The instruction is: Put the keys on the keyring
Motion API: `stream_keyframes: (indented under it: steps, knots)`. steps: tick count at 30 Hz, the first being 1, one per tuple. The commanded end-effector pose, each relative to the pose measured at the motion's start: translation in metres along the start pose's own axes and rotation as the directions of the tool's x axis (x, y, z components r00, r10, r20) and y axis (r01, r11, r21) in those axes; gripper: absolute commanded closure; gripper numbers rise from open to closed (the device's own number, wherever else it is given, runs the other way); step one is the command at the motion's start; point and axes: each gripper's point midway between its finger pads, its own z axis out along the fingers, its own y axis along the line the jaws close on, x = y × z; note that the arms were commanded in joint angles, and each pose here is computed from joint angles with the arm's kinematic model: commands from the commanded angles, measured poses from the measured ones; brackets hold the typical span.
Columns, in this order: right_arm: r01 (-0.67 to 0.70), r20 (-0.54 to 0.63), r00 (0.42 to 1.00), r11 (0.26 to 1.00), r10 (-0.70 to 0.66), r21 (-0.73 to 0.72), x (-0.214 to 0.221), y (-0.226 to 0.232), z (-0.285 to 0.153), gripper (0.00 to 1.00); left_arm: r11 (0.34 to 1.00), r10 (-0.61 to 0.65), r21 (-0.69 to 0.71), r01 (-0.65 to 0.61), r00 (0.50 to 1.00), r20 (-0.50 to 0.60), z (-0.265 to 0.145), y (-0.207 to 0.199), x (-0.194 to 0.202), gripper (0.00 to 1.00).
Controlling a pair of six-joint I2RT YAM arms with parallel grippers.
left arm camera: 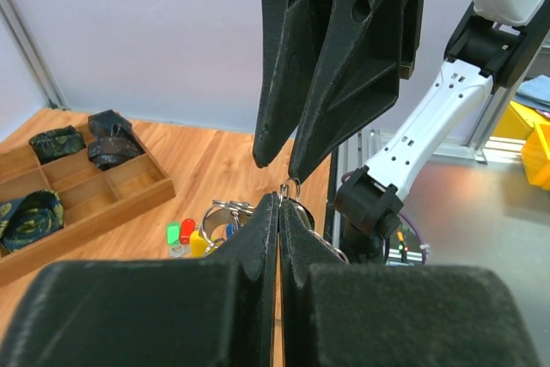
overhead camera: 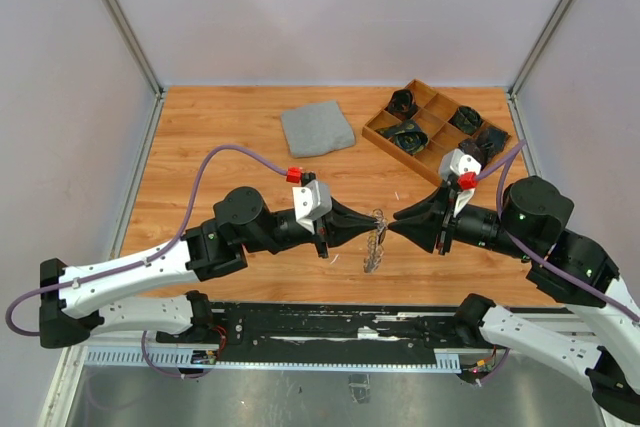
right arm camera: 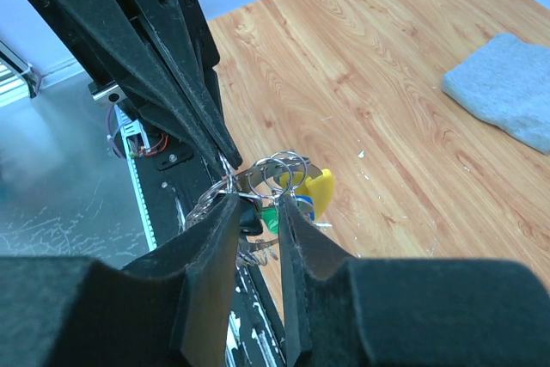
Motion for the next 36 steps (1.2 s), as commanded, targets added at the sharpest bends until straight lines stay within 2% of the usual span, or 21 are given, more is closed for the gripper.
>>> stream_keyframes:
  steps: [1, 3, 8, 13, 25, 36]
  knots:
    - [-0.004, 0.055, 0.998, 0.999, 0.007, -0.05, -0.016, 0.01, 0.002, 0.74, 1.0, 0.011, 0.009, -0.012, 0.996, 0.091, -0.001, -0.004, -0.026, 0.99]
    - [-0.001, 0.058, 0.998, 0.998, 0.005, -0.06, -0.016, 0.012, 0.001, 0.7, 1.0, 0.014, 0.005, -0.015, 0.996, 0.092, -0.001, -0.003, -0.027, 0.99]
    - [-0.005, 0.049, 0.999, 0.997, 0.009, -0.082, -0.015, 0.016, 0.002, 0.68, 1.0, 0.016, 0.003, -0.016, 0.996, 0.092, -0.002, -0.003, -0.027, 1.0]
    - [-0.012, 0.041, 0.999, 0.997, 0.015, -0.081, -0.013, 0.015, 0.005, 0.67, 1.0, 0.015, 0.004, -0.016, 0.996, 0.092, -0.002, -0.003, -0.027, 1.0]
    - [-0.047, 0.097, 0.994, 0.998, 0.043, 0.035, -0.023, -0.001, -0.006, 0.67, 0.999, 0.025, -0.027, -0.023, 0.996, 0.089, -0.005, 0.002, -0.027, 1.0]
    - [-0.106, 0.076, 0.991, 0.994, 0.106, -0.005, -0.022, 0.006, 0.0, 0.68, 0.993, 0.024, -0.121, -0.018, 0.998, 0.052, -0.003, 0.02, -0.022, 0.99]
